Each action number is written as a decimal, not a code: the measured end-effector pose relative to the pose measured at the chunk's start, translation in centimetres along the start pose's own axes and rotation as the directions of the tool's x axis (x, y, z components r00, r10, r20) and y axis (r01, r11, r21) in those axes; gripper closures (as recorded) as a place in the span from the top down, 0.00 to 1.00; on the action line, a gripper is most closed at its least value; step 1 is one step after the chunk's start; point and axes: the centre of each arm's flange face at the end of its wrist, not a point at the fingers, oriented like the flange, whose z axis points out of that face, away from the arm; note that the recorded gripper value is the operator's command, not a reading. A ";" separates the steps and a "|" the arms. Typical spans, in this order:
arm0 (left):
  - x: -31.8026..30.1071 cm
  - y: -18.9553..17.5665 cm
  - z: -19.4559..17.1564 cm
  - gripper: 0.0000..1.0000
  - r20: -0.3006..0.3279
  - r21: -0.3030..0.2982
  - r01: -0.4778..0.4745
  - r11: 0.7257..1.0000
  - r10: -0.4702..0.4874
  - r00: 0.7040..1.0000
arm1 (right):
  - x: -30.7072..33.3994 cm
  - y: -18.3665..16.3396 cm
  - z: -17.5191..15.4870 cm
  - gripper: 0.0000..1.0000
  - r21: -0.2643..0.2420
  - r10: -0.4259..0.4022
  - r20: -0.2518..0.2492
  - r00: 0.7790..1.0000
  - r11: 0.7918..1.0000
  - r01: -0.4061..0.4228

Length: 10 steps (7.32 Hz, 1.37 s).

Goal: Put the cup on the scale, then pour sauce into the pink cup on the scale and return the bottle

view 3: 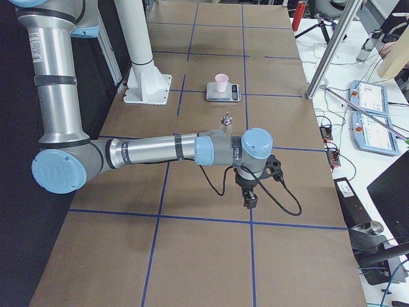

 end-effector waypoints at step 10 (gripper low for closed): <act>5.1 4.8 0.4 1.00 -0.008 -0.048 -0.030 0.998 0.029 1.000 | 0.2 0.8 1.9 1.00 -0.036 0.051 0.007 0.999 0.998 -0.050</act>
